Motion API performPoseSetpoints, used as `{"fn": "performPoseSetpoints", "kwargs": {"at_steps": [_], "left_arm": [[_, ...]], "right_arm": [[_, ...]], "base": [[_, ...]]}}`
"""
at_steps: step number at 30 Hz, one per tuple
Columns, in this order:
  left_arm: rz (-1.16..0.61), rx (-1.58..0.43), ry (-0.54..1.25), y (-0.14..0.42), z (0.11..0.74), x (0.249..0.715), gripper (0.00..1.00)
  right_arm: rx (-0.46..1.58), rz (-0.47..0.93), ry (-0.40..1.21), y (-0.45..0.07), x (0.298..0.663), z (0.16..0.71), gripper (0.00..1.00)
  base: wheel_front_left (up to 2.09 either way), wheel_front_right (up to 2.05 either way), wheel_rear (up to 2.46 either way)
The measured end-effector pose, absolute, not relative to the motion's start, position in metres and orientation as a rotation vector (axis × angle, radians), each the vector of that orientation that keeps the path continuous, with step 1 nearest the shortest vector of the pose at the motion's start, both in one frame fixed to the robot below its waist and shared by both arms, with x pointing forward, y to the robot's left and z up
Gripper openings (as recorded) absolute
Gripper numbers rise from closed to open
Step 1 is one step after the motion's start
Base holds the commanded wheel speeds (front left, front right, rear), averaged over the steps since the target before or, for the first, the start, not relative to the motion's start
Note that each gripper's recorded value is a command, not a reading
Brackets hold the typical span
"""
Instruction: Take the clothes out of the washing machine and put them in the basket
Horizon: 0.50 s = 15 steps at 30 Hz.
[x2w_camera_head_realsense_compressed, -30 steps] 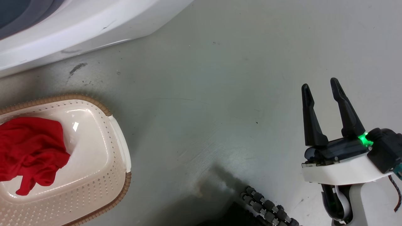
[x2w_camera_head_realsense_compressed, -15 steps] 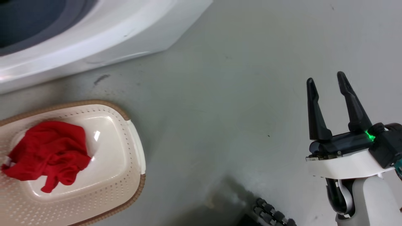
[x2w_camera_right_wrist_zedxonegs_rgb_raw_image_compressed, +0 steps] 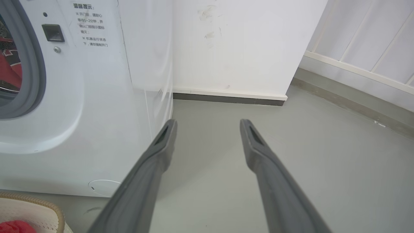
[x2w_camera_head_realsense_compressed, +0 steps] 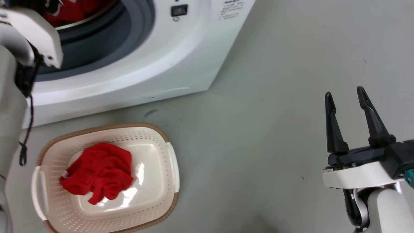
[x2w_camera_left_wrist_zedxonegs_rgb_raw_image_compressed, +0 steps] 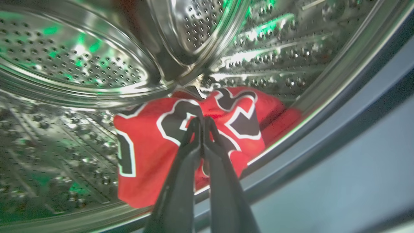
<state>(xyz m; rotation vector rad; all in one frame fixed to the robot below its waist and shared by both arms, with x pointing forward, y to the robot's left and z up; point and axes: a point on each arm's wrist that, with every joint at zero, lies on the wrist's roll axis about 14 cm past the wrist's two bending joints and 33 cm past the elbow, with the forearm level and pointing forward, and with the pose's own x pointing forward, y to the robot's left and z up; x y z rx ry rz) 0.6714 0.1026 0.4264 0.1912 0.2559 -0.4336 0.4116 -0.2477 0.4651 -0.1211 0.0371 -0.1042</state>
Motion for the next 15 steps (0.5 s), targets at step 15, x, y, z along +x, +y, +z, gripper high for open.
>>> {"fn": "performPoseSetpoints", "kwargs": {"at_steps": [15], "left_arm": [[-0.335, 0.208, -0.038, 0.146, 0.525, 0.603, 0.0]], "right_arm": [[-0.089, -0.028, -0.073, -0.219, 0.405, 0.502, 1.0]], "base": [[0.0, 0.0, 0.0]]}}
